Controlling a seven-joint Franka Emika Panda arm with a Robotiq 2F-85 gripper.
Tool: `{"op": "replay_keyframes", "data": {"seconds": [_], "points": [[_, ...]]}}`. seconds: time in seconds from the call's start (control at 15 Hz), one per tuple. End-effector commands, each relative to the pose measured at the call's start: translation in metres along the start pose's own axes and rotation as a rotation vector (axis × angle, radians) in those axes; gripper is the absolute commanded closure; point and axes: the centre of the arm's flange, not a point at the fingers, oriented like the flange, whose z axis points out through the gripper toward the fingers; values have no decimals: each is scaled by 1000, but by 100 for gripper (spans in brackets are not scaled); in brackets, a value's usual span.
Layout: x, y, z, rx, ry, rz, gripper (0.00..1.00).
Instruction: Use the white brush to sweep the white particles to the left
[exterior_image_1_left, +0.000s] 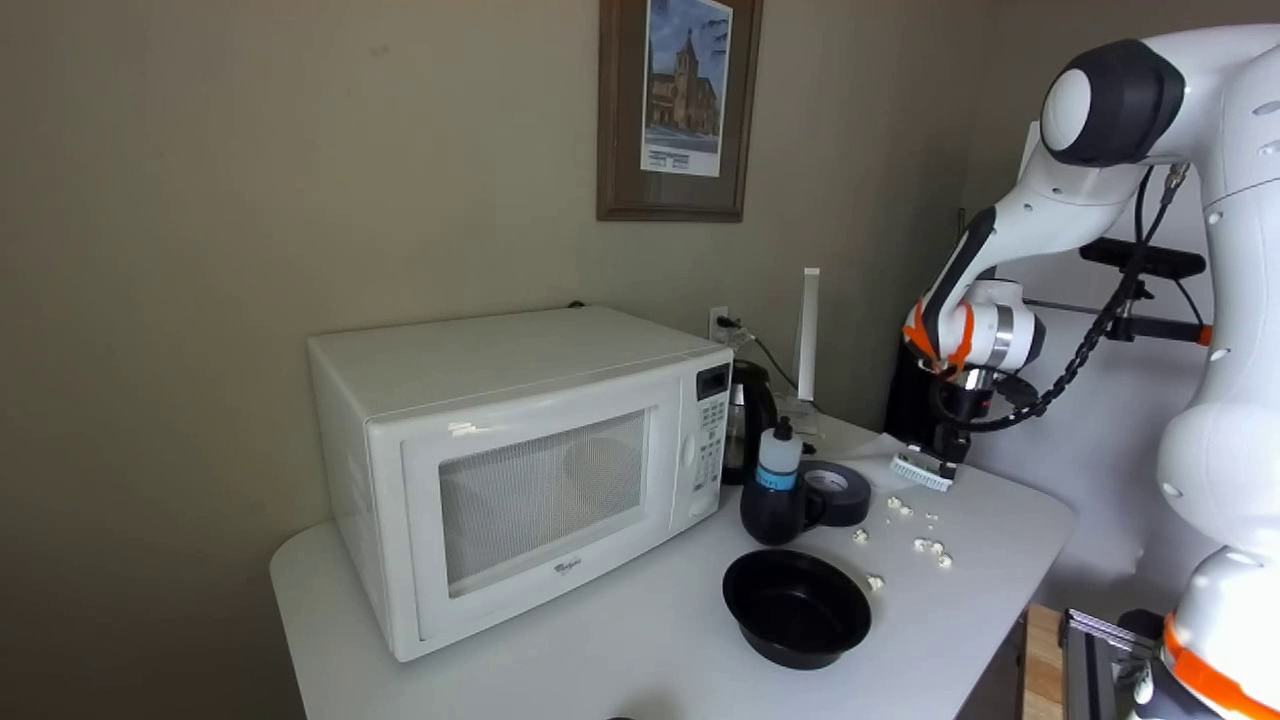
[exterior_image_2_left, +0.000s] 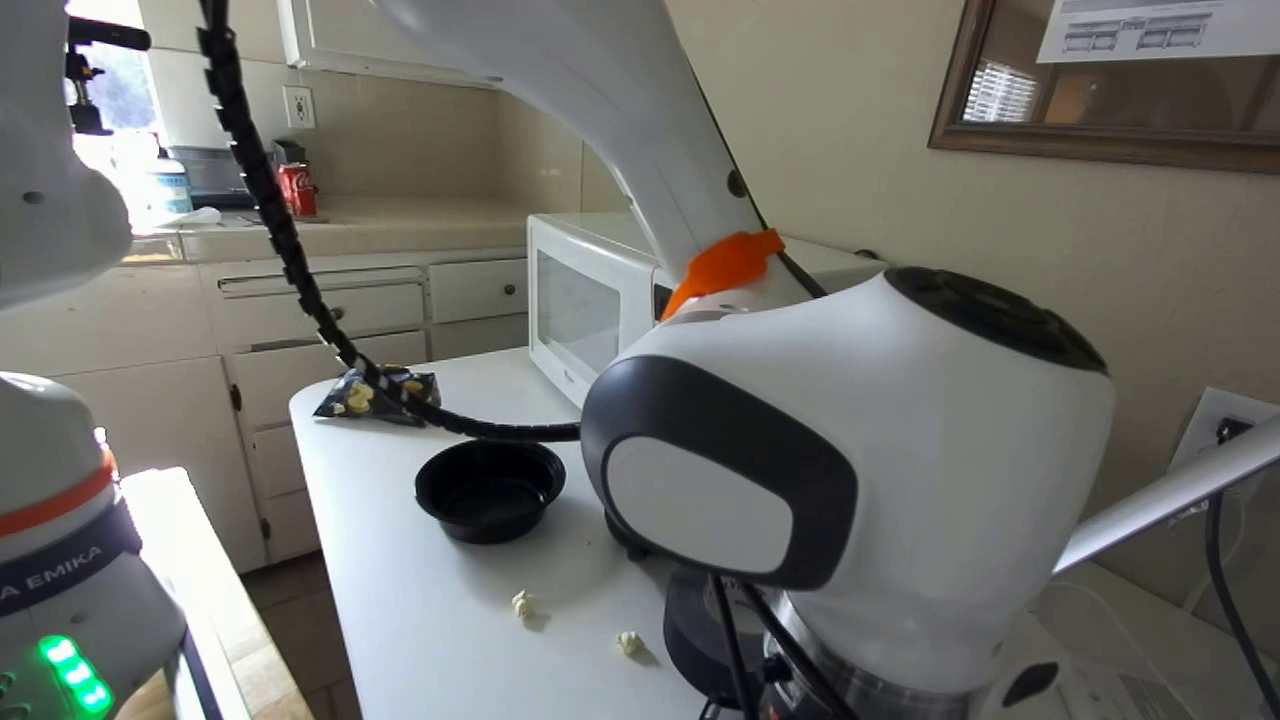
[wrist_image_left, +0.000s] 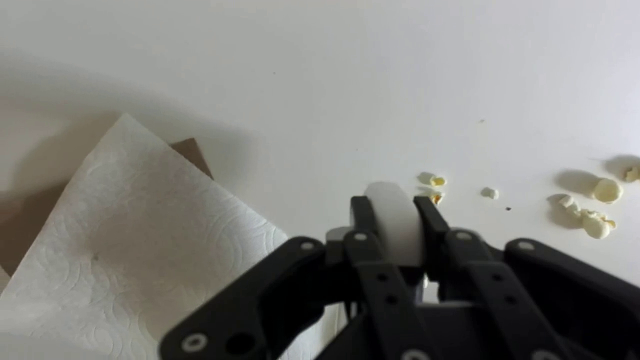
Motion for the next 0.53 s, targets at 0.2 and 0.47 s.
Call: {"op": "replay_keyframes", "data": {"seconds": [0.2,0.47], "points": [[1,-23,22,-68,-35,-11,94],[2,-37,34,-111,-52,-32,94]]}}
